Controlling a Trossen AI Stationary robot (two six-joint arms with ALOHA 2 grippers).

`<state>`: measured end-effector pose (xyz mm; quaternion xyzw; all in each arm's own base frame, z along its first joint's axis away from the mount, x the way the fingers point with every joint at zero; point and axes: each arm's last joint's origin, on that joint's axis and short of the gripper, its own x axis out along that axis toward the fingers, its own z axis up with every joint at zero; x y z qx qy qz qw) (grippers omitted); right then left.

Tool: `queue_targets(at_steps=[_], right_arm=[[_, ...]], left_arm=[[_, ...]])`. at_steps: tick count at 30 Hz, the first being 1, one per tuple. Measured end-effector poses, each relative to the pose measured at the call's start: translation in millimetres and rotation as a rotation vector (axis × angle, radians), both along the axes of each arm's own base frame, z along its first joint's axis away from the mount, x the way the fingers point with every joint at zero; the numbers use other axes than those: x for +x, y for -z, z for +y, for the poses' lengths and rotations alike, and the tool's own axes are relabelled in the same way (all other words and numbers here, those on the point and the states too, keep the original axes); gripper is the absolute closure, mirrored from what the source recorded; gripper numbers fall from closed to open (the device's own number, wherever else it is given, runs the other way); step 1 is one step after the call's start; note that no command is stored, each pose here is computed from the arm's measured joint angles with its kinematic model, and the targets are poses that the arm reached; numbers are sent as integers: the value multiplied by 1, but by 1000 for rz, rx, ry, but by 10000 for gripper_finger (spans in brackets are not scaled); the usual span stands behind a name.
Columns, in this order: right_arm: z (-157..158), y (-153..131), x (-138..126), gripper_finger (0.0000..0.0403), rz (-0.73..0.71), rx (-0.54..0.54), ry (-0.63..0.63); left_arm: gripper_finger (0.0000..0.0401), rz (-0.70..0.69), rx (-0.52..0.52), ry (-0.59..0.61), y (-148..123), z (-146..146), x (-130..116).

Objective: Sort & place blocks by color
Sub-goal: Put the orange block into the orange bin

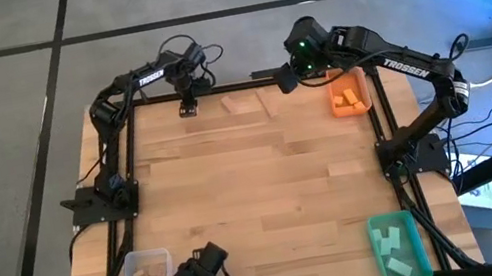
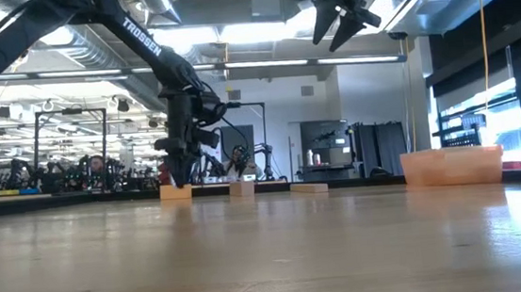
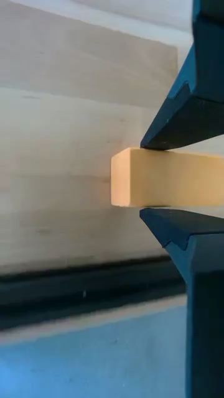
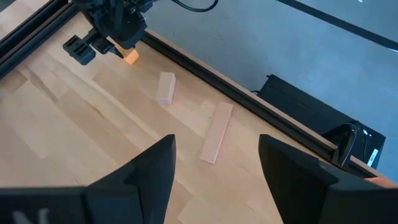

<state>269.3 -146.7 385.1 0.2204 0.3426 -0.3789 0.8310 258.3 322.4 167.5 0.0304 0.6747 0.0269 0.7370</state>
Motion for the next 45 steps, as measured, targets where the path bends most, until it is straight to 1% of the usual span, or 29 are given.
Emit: queue_targets(at_steps=[4,10,12,15,19,22,26,28,30,32,34,39,42,45], right_arm=[[0,0,0,175,2,-1,-2],[0,0,0,175,1,-1,-2],[0,0,0,175,1,-2,-2],[0,0,0,175,1,-2,-2],[0,0,0,175,1,-2,-2],[0,0,0,175,6,-6,-8],[0,0,0,175,43,-45,-65],[0,0,0,175,86,-87,-128],[0,2,0,175,149,-134,-213],[-1,6,1,175,235,-169,-305],[-2,11,5,175,291,-192,-369],[-7,24,14,175,380,-214,-471],[-9,32,20,175,422,-219,-565],[-10,38,25,175,426,-210,-641]], left_arm=[[249,-14,-7,1,2,1,1],[249,-3,-51,4,22,2,6],[249,11,-39,8,24,1,8],[253,32,-24,20,25,-1,11],[277,37,-24,27,25,-3,13],[278,41,-21,6,25,-4,14],[278,33,-12,-30,20,-7,16],[278,7,-6,-41,11,-10,16],[278,-41,10,-46,-5,-13,18],[278,-106,18,-72,-22,-13,21],[278,-174,11,-100,-39,-13,22],[278,-423,-15,-175,-94,-7,30],[278,-556,-63,-187,-120,-6,35],[278,-671,-98,-189,-146,-5,39]])
